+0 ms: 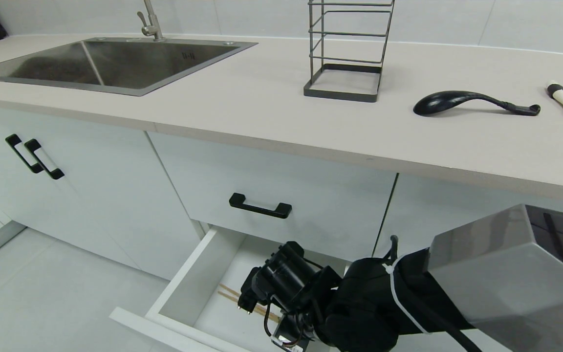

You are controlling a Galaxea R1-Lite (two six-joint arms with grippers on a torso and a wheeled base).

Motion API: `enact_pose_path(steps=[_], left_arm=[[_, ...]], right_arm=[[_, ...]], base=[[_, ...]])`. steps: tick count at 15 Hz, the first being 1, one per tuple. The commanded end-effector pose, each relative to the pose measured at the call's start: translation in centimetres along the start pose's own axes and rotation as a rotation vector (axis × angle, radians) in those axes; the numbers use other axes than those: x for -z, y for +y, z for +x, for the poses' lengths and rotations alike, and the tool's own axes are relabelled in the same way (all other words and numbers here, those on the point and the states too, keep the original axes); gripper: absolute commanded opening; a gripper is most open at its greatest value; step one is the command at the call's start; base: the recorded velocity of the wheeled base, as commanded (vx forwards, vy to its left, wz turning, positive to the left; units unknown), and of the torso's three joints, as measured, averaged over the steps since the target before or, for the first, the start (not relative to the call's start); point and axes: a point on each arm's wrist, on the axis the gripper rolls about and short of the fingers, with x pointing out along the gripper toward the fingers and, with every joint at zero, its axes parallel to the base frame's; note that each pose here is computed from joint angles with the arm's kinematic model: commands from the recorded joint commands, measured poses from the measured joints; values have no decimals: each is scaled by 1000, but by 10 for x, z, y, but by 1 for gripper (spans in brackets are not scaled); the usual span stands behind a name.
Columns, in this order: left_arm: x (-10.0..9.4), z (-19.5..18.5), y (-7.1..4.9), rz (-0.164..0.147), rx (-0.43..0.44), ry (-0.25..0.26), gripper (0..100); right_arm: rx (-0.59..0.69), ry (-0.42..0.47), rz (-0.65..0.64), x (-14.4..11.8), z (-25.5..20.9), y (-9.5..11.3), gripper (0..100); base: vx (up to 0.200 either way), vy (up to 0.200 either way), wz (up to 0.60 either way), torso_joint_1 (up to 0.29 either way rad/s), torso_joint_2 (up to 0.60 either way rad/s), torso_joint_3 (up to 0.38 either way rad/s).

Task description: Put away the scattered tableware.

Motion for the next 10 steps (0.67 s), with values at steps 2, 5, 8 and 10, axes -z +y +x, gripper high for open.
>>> enact_pose_path(steps=[2, 5, 8, 10], left_arm=[[0, 0, 0, -1, -1, -1, 100], [0, 0, 0, -1, -1, 0, 100], [0, 0, 0, -1, -1, 0, 100], [0, 0, 0, -1, -1, 0, 100]], right_arm=[[1, -21, 1, -4, -7, 0, 100], [0, -96, 1, -16, -36, 2, 100], [-6, -176, -5, -25, -73, 4, 100], [-2, -221, 4, -22, -99, -1, 100]], base=[[0, 0, 0, 0, 0, 0], [0, 0, 0, 0, 0, 0], [0, 0, 0, 0, 0, 0], [0, 0, 0, 0, 0, 0]])
